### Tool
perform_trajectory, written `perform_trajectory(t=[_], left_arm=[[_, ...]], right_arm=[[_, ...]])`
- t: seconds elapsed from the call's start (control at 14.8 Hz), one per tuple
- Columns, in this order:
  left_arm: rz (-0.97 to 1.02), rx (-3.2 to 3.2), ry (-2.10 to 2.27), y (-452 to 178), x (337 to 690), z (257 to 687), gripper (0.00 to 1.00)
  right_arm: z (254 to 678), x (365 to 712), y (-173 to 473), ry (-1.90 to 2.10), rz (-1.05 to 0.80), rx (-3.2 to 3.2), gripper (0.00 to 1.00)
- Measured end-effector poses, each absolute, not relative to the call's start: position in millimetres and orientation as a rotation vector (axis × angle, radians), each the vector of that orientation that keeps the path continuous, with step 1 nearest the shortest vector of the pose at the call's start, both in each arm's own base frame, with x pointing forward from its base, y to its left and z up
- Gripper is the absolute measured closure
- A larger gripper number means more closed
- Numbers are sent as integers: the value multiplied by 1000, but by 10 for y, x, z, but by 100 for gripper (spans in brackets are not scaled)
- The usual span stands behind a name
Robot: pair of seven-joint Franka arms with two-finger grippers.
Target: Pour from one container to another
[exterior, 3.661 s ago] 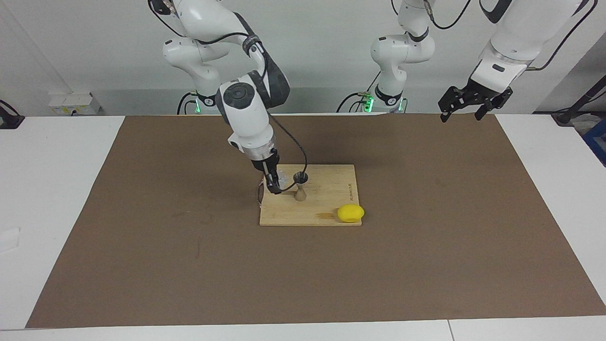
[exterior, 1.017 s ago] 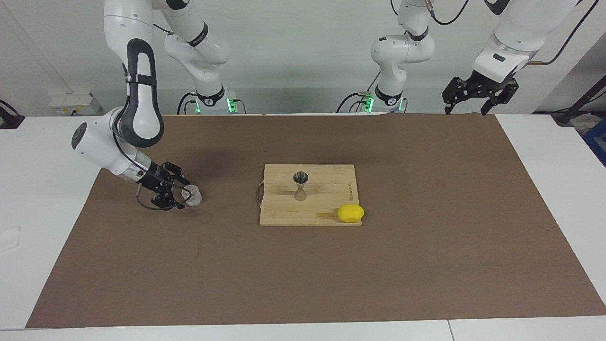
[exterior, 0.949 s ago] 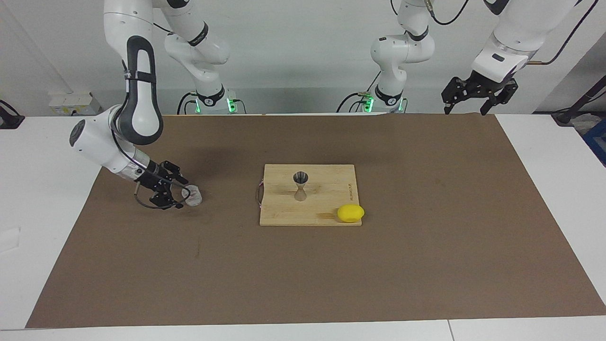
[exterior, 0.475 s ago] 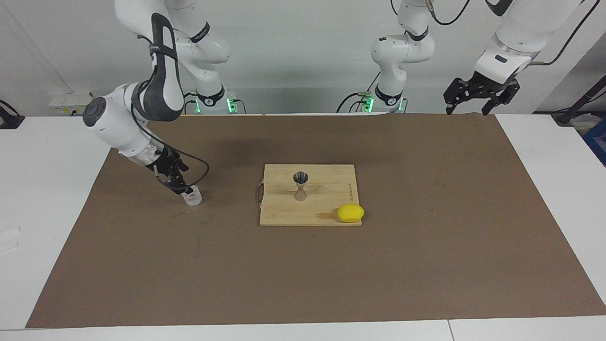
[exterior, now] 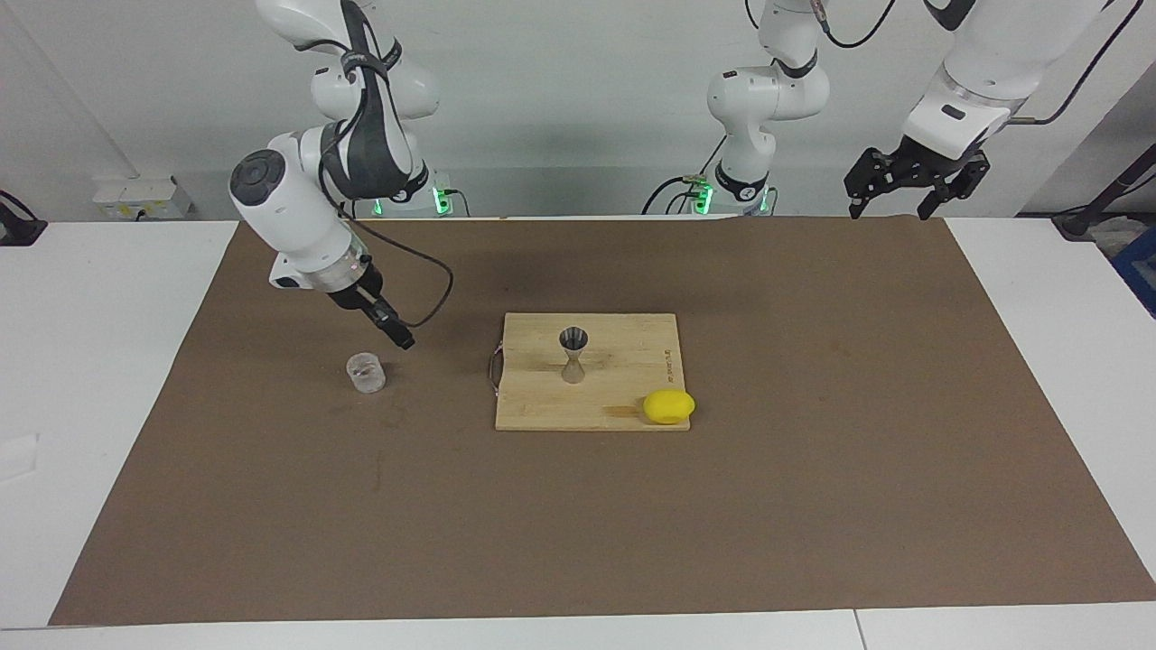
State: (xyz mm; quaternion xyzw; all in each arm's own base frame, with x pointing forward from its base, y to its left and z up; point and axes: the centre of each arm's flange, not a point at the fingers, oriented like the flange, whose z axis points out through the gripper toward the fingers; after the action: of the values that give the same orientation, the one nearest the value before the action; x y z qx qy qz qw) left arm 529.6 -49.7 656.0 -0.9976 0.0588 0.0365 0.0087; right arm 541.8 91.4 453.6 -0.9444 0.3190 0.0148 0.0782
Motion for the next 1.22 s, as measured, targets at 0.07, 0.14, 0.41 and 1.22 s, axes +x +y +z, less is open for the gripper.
perform_trajectory(t=[0.07, 0.14, 0.41, 1.22], left_arm=[[114, -3117, 183, -496, 5296, 6560, 0], [114, -3117, 183, -496, 5296, 6560, 0], [114, -3117, 183, -496, 5296, 6561, 0], [114, -3117, 183, -495, 5295, 6561, 0]], right_arm=[[4643, 5438, 919, 874, 5, -2877, 0], [4752, 5460, 912, 775, -25, -2944, 0], [5286, 5543, 871, 459, -99, -3088, 0], [6001, 5523, 432, 237, -14, -3136, 0]])
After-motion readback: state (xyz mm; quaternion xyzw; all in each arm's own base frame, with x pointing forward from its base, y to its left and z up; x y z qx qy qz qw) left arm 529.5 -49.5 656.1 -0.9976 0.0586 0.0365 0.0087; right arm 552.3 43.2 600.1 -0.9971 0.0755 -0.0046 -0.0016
